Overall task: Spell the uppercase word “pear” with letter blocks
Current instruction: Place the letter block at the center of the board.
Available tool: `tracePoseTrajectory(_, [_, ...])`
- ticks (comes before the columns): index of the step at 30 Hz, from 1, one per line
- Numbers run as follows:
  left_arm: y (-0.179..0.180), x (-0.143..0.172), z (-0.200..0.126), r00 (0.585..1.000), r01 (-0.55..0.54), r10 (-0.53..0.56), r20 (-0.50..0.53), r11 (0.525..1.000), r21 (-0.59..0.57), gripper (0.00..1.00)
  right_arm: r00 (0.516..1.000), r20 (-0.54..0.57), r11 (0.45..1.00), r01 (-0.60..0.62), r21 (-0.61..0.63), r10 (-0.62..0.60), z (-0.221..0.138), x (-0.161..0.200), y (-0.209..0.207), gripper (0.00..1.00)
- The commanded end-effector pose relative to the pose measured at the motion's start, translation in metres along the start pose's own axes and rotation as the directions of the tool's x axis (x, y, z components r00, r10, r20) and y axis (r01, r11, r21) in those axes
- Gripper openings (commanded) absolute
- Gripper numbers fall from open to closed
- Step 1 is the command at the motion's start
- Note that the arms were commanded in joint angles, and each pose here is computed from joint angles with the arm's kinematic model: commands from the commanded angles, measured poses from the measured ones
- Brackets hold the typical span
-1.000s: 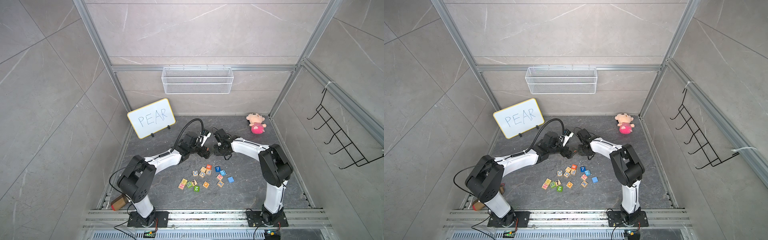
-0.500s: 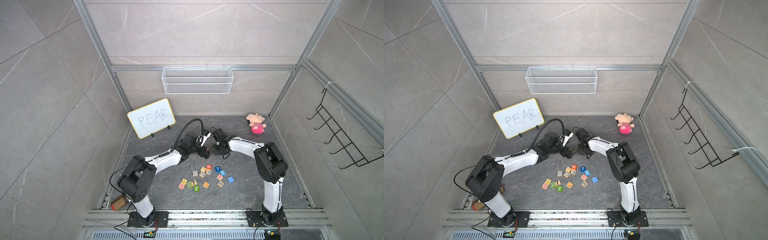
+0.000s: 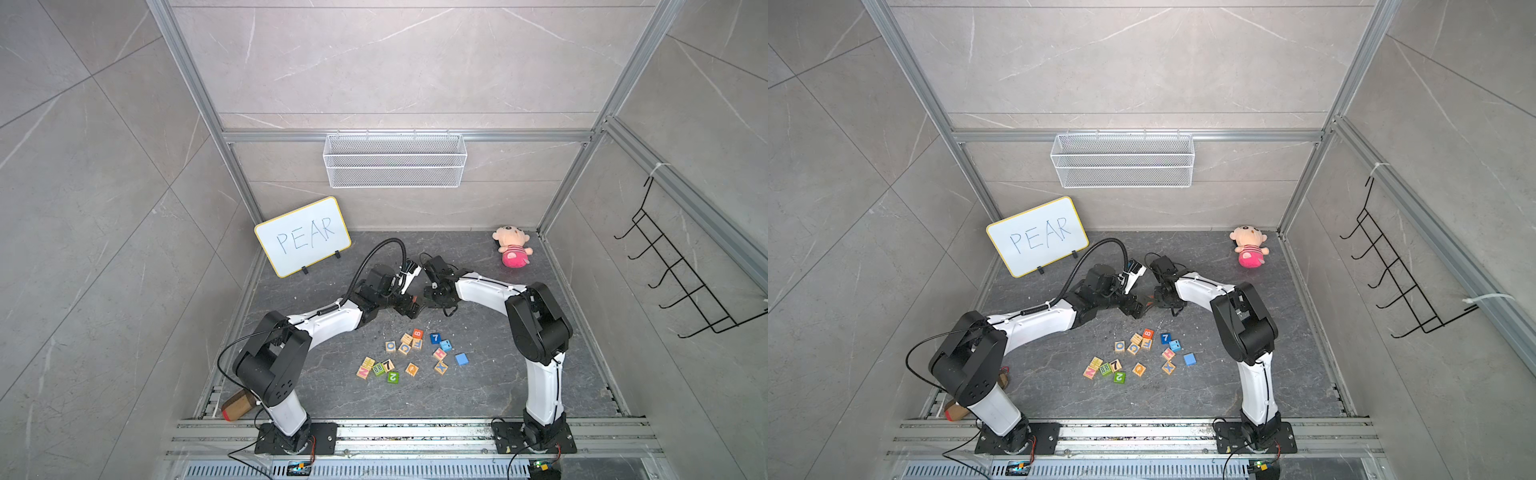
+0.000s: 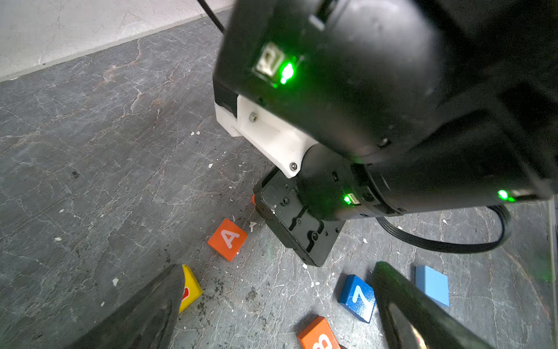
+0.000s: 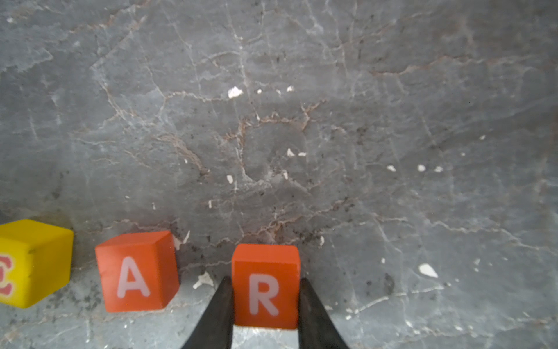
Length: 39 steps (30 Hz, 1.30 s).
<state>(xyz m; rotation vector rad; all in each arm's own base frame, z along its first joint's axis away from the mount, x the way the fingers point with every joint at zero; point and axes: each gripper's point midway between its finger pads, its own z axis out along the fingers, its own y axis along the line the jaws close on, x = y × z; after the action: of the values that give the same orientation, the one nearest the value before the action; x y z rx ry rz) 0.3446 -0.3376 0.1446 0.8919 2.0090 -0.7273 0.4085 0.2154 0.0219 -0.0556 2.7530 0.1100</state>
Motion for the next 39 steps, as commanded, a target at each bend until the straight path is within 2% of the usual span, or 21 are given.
tracePoseTrajectory(1, [-0.005, -0.024, -0.014, 0.997, -0.02, 0.019, 0.073, 1.0, 0.009, 1.0, 1.0, -0.001, 1.0, -0.019, 0.01, 0.019, 0.008, -0.002, -0.001, 0.35])
tracePoseTrajectory(10, [-0.006, -0.023, -0.017, 0.997, -0.015, 0.015, 0.073, 1.0, 0.006, 1.0, 1.0, -0.007, 1.0, -0.023, 0.012, 0.023, 0.011, -0.002, -0.001, 0.37])
tracePoseTrajectory(20, [-0.008, -0.026, -0.023, 0.996, -0.009, 0.009, 0.085, 1.0, 0.001, 1.0, 1.0, 0.021, 1.0, -0.023, 0.012, 0.023, 0.0, -0.008, -0.003, 0.55])
tracePoseTrajectory(28, [-0.008, -0.033, -0.034, 0.993, -0.019, 0.021, 0.113, 1.0, -0.018, 1.0, 0.996, 0.091, 1.0, -0.016, 0.008, 0.016, -0.032, -0.024, -0.004, 0.69])
tracePoseTrajectory(30, [-0.009, -0.037, -0.038, 0.992, -0.023, 0.025, 0.125, 1.0, -0.021, 1.0, 0.994, 0.112, 1.0, -0.02, -0.006, 0.021, -0.041, -0.026, -0.004, 0.79])
tracePoseTrajectory(31, [-0.01, -0.039, -0.04, 0.991, -0.025, 0.027, 0.131, 0.999, -0.021, 1.0, 0.992, 0.122, 1.0, -0.023, -0.015, 0.024, -0.046, -0.027, -0.003, 0.81])
tracePoseTrajectory(39, [-0.009, -0.049, -0.06, 0.984, -0.026, 0.036, 0.175, 0.998, -0.061, 1.0, 0.976, 0.216, 0.999, -0.019, -0.048, 0.029, -0.098, -0.035, -0.008, 0.88])
